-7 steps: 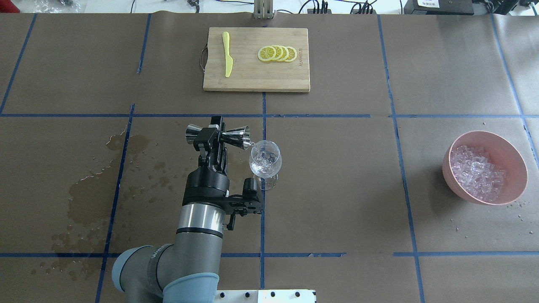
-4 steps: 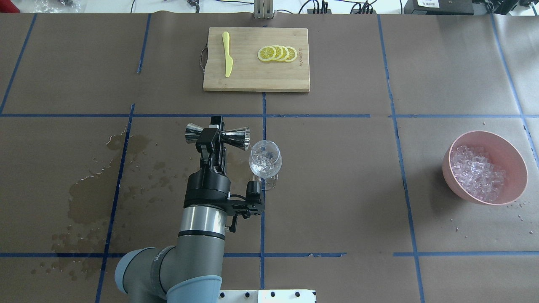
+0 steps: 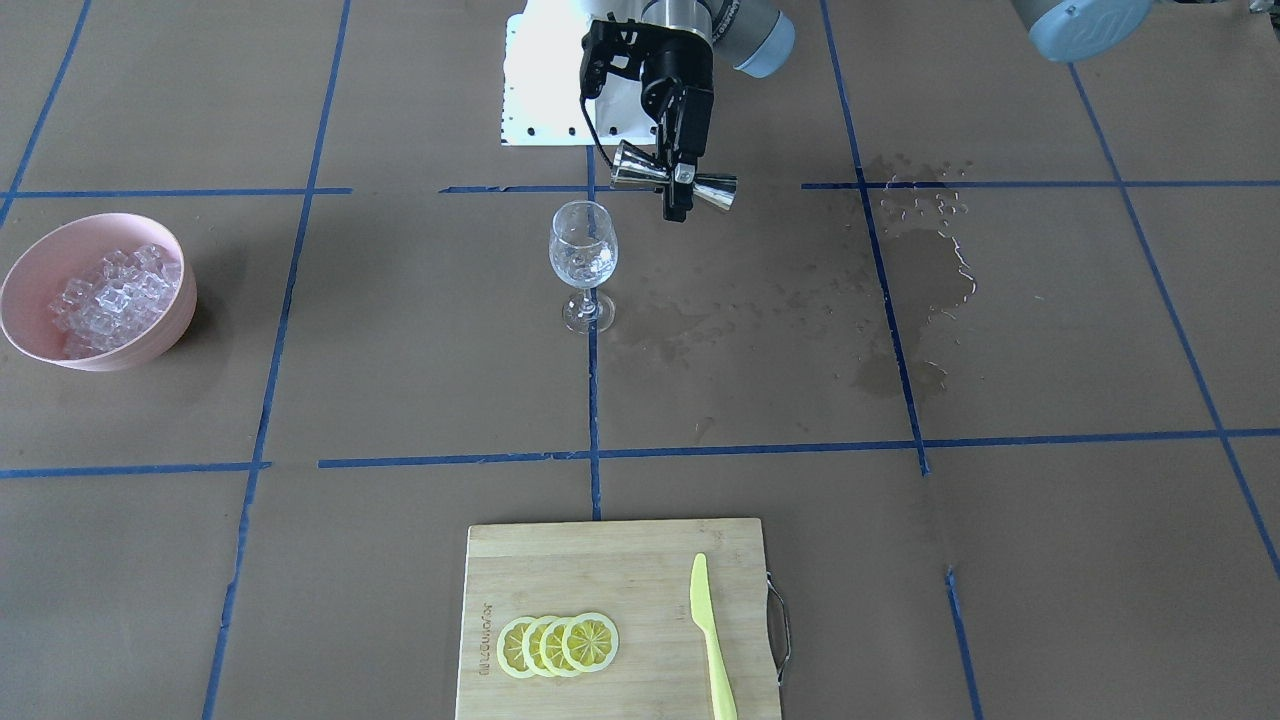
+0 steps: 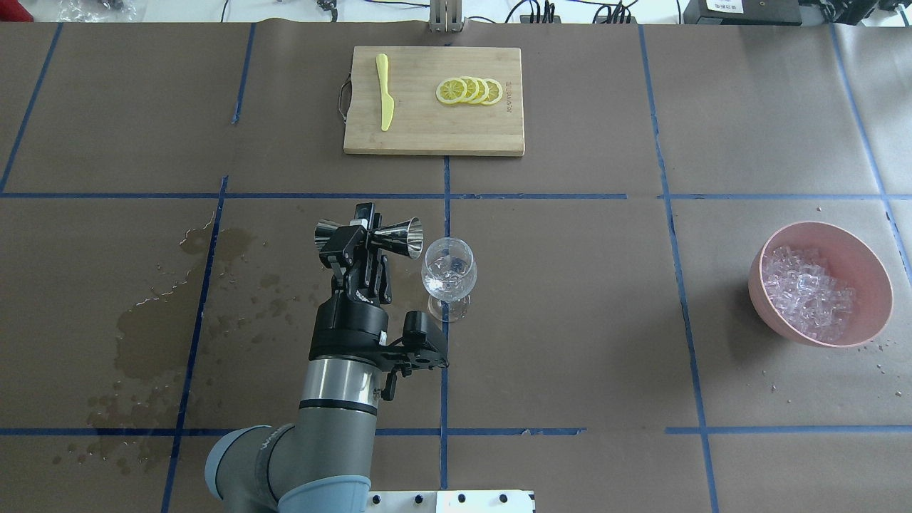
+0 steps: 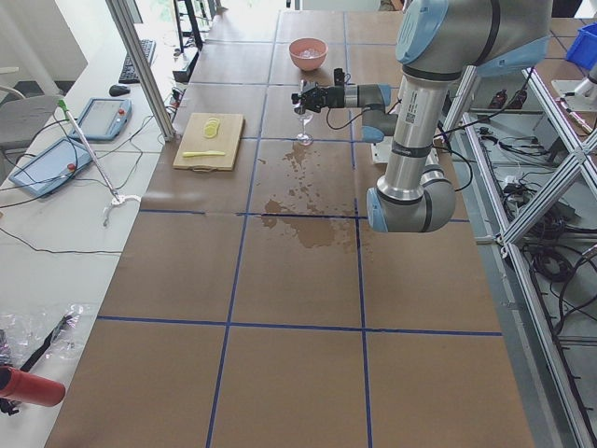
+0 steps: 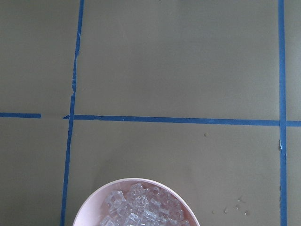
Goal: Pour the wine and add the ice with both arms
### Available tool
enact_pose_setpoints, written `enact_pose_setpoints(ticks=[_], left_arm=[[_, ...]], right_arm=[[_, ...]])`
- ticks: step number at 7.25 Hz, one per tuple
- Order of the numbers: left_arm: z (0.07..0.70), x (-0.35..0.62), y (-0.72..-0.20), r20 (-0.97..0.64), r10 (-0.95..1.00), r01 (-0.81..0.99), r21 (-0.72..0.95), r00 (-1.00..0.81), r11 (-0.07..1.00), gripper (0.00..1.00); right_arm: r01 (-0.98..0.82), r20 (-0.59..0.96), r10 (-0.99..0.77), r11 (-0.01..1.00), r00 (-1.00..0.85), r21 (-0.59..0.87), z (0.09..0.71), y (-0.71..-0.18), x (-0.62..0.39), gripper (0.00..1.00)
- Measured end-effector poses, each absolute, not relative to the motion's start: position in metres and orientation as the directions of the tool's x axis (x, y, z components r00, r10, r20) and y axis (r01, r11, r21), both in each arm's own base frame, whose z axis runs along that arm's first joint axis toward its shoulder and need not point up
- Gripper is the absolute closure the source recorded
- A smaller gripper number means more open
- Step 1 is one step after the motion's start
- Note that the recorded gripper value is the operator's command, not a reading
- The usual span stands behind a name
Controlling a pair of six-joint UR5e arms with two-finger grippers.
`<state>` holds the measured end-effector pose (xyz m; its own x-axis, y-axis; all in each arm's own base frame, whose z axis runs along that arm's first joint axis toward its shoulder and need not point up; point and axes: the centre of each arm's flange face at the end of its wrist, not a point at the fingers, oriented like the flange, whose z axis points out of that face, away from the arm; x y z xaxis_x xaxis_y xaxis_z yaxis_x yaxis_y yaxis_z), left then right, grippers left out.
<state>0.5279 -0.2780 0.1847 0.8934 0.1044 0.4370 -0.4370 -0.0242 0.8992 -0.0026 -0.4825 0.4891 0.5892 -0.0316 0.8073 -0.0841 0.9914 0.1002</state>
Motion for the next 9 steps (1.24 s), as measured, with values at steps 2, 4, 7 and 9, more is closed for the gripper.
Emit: enact_pose_setpoints(ticks=[2, 4, 7, 9], left_arm=[[0.19, 0.524, -0.27, 0.169, 0.116, -0.167, 0.986, 0.979, -0.023, 1.0], [0.19, 0.511, -0.265, -0.118, 0.127, 0.121, 0.993, 0.985, -0.016, 1.0], [0.191, 0.497, -0.262, -0.469, 0.14, 0.473, 0.881, 0.872, 0.005, 1.0], [0.189, 0.501, -0.257, -0.645, 0.196, 0.649, 0.759, 0.738, 0.056, 1.0]], right_arm=[[-0.084, 0.807, -0.033, 0.991, 0.589, 0.102, 0.488, -0.482, -0.003, 0.0], [-0.085, 0.808, -0.035, 0.991, 0.589, 0.105, 0.486, -0.482, -0.003, 0.0], [-0.084, 0.807, -0.039, 0.99, 0.589, 0.11, 0.485, -0.482, -0.002, 0.0], [-0.084, 0.807, -0.04, 0.99, 0.589, 0.11, 0.484, -0.482, -0.002, 0.0]])
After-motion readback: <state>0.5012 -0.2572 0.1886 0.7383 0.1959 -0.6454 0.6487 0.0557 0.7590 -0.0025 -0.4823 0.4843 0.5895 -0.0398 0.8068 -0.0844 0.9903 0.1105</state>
